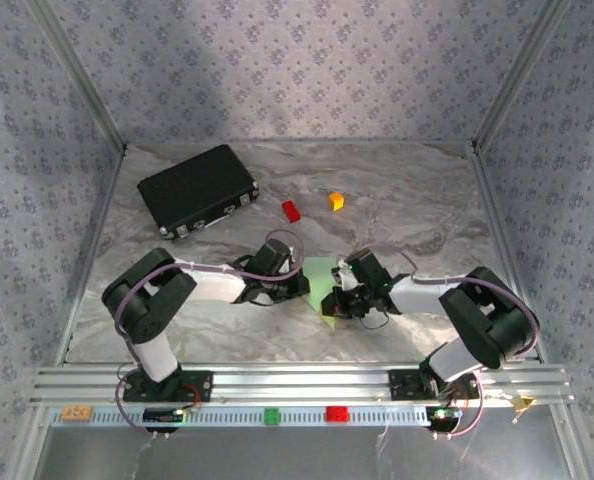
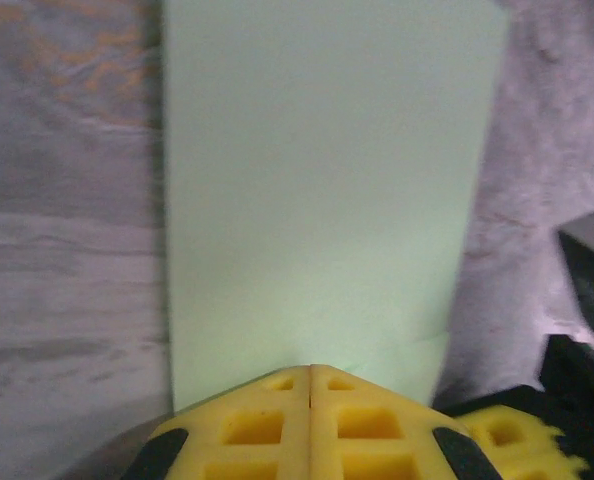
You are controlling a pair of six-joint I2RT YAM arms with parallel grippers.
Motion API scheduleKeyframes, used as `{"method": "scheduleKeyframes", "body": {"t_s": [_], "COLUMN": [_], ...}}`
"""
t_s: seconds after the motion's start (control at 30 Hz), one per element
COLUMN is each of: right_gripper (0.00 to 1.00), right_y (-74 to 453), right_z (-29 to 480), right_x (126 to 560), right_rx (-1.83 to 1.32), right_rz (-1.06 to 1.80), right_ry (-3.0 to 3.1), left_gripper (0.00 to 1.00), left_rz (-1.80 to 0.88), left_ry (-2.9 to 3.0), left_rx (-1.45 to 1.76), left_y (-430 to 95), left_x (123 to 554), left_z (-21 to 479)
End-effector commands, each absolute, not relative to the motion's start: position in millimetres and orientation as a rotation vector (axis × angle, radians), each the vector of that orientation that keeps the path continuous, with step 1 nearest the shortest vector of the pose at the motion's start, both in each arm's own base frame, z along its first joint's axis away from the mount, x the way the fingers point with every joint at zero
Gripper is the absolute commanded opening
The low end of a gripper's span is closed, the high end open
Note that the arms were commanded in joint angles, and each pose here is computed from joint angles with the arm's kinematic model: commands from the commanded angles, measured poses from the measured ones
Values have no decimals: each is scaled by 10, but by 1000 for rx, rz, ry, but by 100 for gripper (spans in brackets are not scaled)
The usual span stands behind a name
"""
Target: Fold a paper plane with a square sheet of paper (pick it up from the middle)
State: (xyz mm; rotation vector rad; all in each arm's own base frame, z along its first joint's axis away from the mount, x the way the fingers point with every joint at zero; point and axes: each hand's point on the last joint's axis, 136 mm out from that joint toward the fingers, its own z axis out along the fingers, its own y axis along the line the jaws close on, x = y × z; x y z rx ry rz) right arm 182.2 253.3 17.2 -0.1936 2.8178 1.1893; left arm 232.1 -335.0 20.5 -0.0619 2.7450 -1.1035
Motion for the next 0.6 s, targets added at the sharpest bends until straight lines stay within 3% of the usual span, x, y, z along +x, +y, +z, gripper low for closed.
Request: {"method": "scheduleKeyframes", "body": {"t_s": [0.0, 0.33, 0.57], "right_gripper": [0, 0, 0], "right_y": [2358, 2658, 2763], "right_z": [28, 471, 268], "right_x": [1708, 1928, 2047], "right_rx": [-166, -255, -225], "right_rz": [1079, 1178, 1107], "right_ry": [2930, 2808, 2846], "left_gripper": [0, 0, 0], "left_rz": [-1064, -1019, -1024], "left_ry": [2803, 2845, 2842], "left_rx": [-58, -102, -95], "left_y": [-3336, -3196, -3235], "left_x": [2289, 2174, 2188], "left_z": [66, -77, -58]}}
